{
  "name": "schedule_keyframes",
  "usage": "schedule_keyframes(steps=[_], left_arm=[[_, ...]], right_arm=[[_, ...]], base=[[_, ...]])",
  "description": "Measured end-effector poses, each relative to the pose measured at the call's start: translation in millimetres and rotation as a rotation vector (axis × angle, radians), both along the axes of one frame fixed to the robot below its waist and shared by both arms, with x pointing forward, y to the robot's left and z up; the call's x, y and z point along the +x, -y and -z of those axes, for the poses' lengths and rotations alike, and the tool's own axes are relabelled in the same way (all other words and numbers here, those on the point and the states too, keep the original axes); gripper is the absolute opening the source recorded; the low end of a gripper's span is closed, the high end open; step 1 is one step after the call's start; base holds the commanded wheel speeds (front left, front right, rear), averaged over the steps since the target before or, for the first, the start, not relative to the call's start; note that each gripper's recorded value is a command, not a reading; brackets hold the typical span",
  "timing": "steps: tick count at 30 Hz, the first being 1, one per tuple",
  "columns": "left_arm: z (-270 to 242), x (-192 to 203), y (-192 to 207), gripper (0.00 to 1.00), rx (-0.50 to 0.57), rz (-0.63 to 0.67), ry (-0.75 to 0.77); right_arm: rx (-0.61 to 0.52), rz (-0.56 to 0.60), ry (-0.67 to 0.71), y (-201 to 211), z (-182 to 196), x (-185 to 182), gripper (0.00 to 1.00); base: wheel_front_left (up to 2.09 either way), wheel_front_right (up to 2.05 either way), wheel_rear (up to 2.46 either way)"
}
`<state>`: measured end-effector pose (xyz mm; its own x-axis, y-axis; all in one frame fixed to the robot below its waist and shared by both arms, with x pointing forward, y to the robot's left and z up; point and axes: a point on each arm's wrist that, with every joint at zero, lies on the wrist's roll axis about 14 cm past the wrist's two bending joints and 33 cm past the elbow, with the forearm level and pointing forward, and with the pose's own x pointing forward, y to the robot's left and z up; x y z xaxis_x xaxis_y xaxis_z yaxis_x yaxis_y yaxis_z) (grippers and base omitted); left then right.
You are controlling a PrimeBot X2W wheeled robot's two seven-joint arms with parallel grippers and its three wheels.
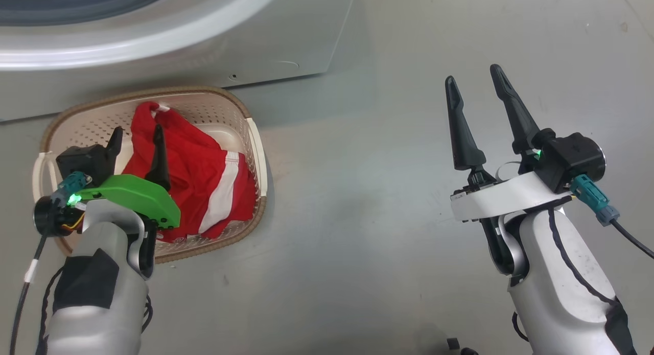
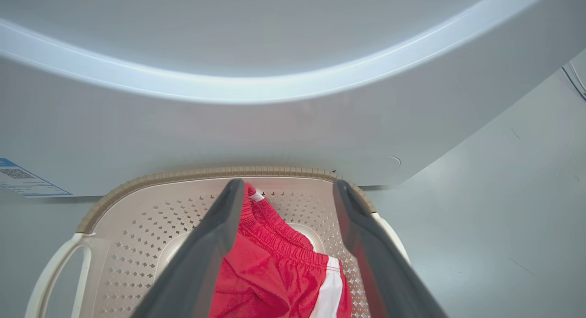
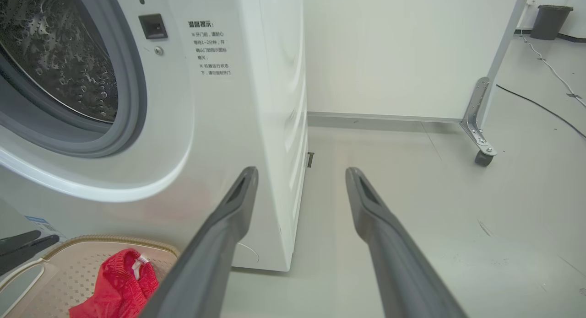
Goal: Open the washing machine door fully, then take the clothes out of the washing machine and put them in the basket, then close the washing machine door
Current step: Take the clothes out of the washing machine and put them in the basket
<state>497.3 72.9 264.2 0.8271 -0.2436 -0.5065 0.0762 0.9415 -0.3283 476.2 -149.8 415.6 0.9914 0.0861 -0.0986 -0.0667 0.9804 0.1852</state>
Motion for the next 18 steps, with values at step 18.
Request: schedule_keyframes(steps=[18], left_arm=[[-153.9,-4.4,-18.5,1.0,0.053,-0.002,0.405]], right_arm=[[-0.019,0.021,0.034,5.2,-33.2,-41.3,1.0]], base=[[0.0,0.0,0.0]])
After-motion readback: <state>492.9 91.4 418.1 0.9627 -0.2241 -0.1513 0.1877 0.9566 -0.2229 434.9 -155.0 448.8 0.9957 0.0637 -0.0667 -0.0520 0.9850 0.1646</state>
